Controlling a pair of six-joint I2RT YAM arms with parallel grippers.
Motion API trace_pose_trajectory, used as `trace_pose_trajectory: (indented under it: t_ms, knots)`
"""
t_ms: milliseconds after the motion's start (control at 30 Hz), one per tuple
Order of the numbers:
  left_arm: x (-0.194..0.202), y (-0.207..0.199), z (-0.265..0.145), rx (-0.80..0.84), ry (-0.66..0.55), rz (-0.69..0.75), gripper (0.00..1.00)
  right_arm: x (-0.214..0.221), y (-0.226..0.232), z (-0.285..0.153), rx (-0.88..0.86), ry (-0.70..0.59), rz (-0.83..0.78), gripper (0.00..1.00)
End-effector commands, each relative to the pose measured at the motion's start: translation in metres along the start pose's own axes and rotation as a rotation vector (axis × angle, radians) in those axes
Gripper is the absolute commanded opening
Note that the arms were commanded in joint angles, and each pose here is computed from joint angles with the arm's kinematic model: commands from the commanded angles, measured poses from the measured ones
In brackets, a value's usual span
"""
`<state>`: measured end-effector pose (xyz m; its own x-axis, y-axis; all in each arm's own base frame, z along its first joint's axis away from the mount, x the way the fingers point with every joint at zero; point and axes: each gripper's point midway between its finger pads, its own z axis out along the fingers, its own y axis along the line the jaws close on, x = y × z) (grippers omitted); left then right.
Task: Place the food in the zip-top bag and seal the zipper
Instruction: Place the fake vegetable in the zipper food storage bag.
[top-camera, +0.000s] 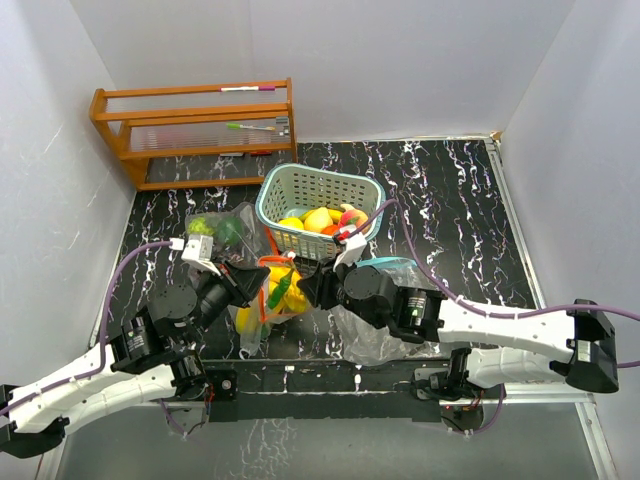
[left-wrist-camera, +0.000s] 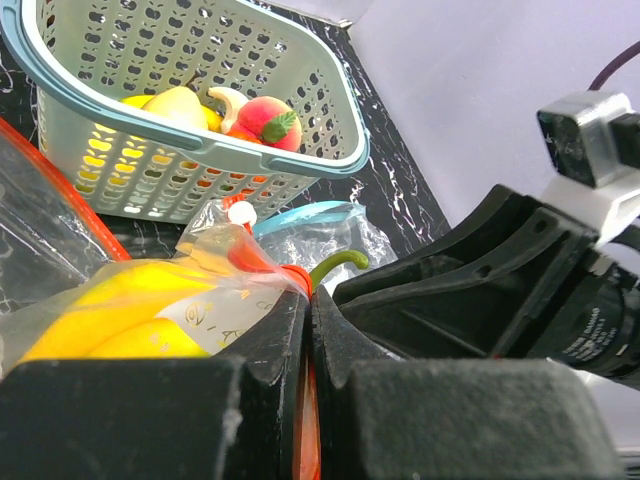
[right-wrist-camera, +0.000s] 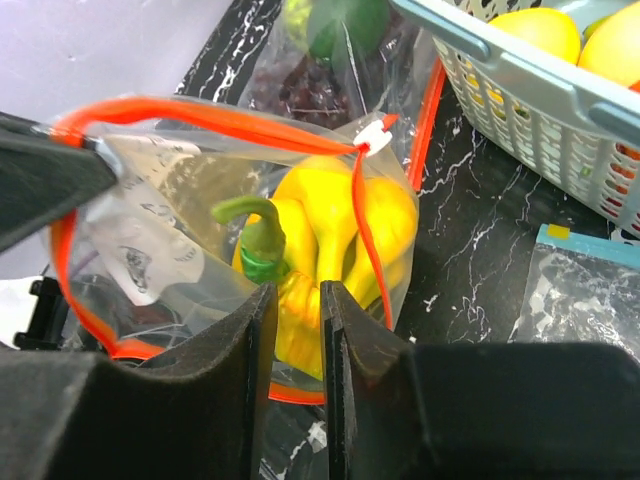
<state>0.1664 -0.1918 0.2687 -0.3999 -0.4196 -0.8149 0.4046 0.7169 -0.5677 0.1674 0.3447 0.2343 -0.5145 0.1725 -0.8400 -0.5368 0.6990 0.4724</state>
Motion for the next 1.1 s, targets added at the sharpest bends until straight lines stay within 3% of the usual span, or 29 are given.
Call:
trace_pose_trajectory:
  t_ms: [0,800,1067]
  knots:
    - [-0.015,-0.013,0.000,0.043,-0.043,-0.033,0.00,-0.002,0.006,0.003,-0.029,-0.025,0.035,0.25]
    - [-0.007,-0.014,0.002,0.053,-0.022,-0.043,0.00,-0.004,0.029,0.061,-0.098,-0.113,-0.004,0.21]
    - [-0.009,-0.014,0.003,0.048,-0.028,-0.040,0.00,0.001,0.022,0.060,-0.063,-0.095,-0.008,0.23]
